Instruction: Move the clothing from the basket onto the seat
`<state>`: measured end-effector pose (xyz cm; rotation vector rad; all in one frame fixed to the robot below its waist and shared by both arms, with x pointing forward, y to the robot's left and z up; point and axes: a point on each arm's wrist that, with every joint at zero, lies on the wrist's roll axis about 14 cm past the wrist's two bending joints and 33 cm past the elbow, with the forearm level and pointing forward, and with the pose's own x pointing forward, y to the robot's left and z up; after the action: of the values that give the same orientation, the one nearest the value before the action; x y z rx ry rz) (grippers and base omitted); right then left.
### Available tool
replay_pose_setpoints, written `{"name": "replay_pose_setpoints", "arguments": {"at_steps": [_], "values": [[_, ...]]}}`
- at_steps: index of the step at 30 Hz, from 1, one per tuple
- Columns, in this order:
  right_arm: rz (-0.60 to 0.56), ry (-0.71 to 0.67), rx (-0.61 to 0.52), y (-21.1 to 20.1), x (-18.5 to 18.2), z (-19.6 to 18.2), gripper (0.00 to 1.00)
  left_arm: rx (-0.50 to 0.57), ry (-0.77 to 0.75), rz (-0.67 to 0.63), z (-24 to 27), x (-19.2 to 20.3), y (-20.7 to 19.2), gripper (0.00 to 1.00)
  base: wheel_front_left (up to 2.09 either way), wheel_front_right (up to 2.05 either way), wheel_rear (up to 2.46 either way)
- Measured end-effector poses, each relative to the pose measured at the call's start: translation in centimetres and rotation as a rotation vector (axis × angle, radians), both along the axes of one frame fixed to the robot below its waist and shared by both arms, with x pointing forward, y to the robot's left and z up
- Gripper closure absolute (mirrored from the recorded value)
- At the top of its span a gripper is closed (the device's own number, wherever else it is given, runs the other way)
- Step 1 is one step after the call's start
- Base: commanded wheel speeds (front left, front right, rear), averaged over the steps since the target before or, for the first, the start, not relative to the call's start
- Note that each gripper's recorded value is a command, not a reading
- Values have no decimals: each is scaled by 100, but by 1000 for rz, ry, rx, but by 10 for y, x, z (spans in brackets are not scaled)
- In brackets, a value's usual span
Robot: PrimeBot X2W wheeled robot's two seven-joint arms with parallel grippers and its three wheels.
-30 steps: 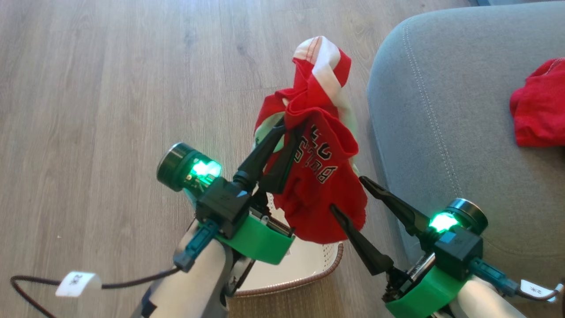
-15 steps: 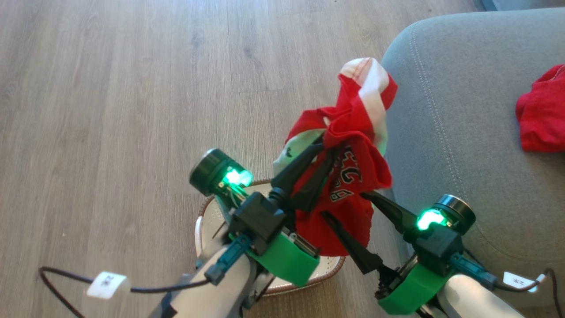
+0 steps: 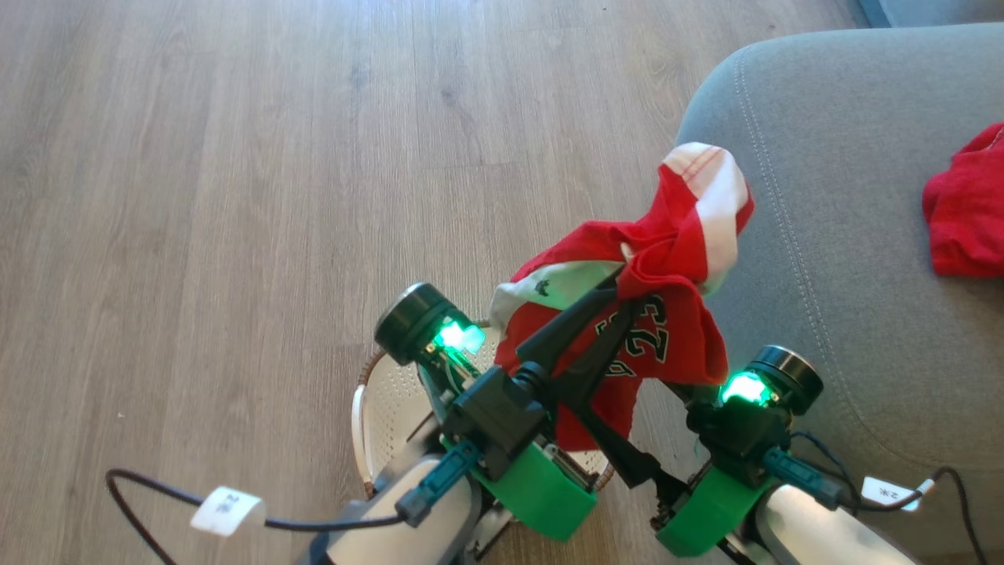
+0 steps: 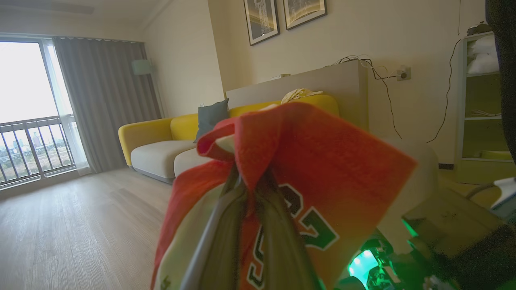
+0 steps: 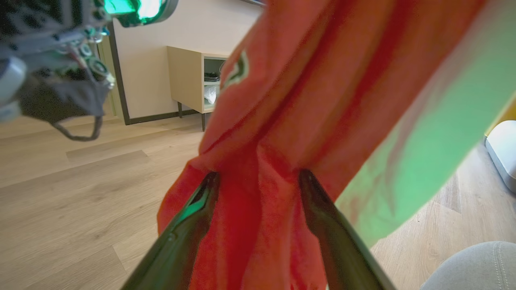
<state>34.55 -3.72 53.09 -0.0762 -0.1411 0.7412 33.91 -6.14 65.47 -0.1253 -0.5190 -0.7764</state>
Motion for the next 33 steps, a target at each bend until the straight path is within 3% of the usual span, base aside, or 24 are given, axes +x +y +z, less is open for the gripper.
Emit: {"name": "replay_pose_setpoints", "arguments": {"at_steps": [12,13,14,33], "values": [[-10,-6,11,10,6,2,0,20,24,-77,-8,-19,-16,100,0,0,0],[-10,-1,11,11,6,0,46,20,26,-81,-9,-20,-17,100,0,0,0],[-10,1,15,13,6,0,100,20,26,-82,-8,-21,-17,100,0,0,0],[-155,-53,134,-15,37,32,100,1,41,-2,-8,-3,2,100,0,0,0]]}}
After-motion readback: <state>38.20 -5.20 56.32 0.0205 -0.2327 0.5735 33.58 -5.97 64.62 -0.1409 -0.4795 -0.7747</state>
